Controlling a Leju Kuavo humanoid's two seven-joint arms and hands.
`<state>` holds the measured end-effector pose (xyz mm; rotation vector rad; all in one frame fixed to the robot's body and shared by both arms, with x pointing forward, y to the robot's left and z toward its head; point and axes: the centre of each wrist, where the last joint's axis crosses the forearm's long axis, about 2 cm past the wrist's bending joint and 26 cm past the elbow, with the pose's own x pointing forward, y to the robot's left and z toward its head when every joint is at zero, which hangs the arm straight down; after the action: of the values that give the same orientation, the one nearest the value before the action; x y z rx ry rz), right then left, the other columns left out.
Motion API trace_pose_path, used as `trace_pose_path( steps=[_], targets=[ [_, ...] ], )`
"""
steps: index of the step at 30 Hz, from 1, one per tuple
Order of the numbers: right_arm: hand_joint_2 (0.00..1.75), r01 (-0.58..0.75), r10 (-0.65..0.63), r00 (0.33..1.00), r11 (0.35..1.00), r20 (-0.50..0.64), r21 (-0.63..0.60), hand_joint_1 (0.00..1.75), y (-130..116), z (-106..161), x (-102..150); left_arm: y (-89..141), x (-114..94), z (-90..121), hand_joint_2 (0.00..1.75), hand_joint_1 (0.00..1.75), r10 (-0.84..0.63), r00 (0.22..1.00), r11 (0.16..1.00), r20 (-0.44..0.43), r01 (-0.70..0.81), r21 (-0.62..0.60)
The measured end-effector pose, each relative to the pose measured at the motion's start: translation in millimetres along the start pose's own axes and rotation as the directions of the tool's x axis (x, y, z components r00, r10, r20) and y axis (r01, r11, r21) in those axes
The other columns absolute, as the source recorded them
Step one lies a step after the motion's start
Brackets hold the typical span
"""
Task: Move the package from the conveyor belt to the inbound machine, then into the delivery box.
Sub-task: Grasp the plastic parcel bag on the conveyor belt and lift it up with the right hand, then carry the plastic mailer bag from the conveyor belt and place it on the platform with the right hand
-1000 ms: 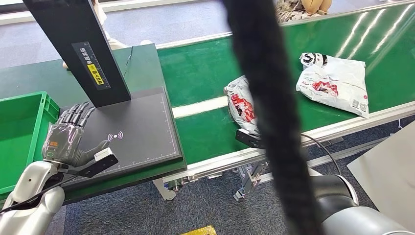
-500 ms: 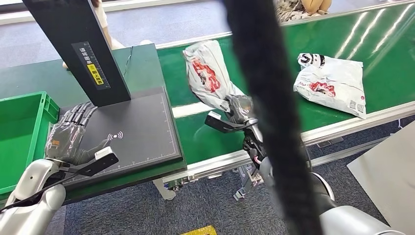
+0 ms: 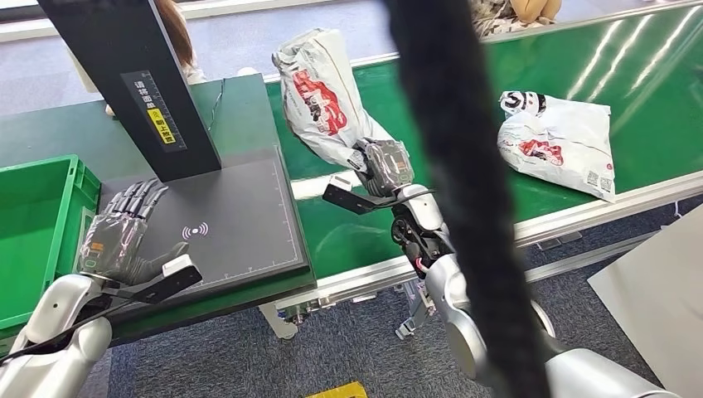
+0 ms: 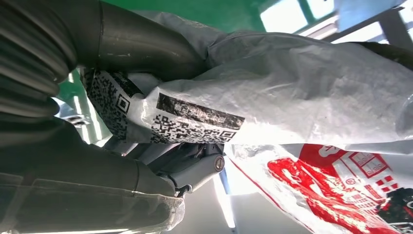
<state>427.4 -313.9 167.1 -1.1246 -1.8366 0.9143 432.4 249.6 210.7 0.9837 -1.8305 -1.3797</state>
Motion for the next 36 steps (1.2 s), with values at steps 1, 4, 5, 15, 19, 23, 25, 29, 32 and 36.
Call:
trace_pose_path(
  steps=[1,4,5,15,19,23,25,29,32,36],
  targets=[
    [1.75,0.01,-0.01,1.0,1.0,0.014,0.005,1.75,0,-3,5,-2,0,2,0.0,0.0,0.001,1.0,1.0,-0.003,-0.001,-0.003],
    [1.75,0.044,-0.047,0.996,0.998,0.071,0.044,1.75,1,-14,24,-6,0,7,0.0,0.0,0.005,1.0,1.0,-0.008,-0.005,-0.009],
    [1.75,0.054,-0.061,0.993,0.996,0.104,0.07,1.75,4,-17,34,-6,0,8,0.0,0.0,0.007,1.0,1.0,-0.01,-0.008,-0.007],
    [1.75,-0.009,-0.216,0.82,0.921,0.531,0.389,1.75,47,-23,205,13,1,-6,0.0,0.0,0.03,0.999,0.997,-0.016,-0.029,0.066],
    [1.75,-0.038,-0.261,0.757,0.898,0.6,0.439,1.75,54,-17,244,18,1,-11,0.0,0.0,0.033,0.999,0.995,-0.014,-0.031,0.091],
    [1.75,-0.072,-0.277,0.727,0.879,0.628,0.471,1.75,61,-11,256,18,-2,-11,0.0,0.0,0.033,0.999,0.994,-0.016,-0.031,0.102],
    [1.75,-0.08,-0.288,0.713,0.872,0.639,0.483,1.75,64,-8,261,18,-3,-11,0.0,0.0,0.032,0.999,0.994,-0.015,-0.031,0.104],
    [1.75,-0.094,-0.294,0.704,0.864,0.647,0.495,0.47,67,-6,265,14,-5,-10,0.0,0.0,0.035,0.999,0.994,-0.011,-0.033,0.1],
    [0.44,-0.088,-0.299,0.707,0.863,0.642,0.498,0.0,69,-5,267,13,-6,-10,0.0,0.0,0.04,0.999,0.995,-0.01,-0.038,0.097],
    [0.0,-0.071,-0.298,0.724,0.864,0.622,0.498,0.0,71,-4,267,11,-5,-11,0.0,0.0,0.049,0.999,0.994,-0.012,-0.048,0.1]
  ],
)
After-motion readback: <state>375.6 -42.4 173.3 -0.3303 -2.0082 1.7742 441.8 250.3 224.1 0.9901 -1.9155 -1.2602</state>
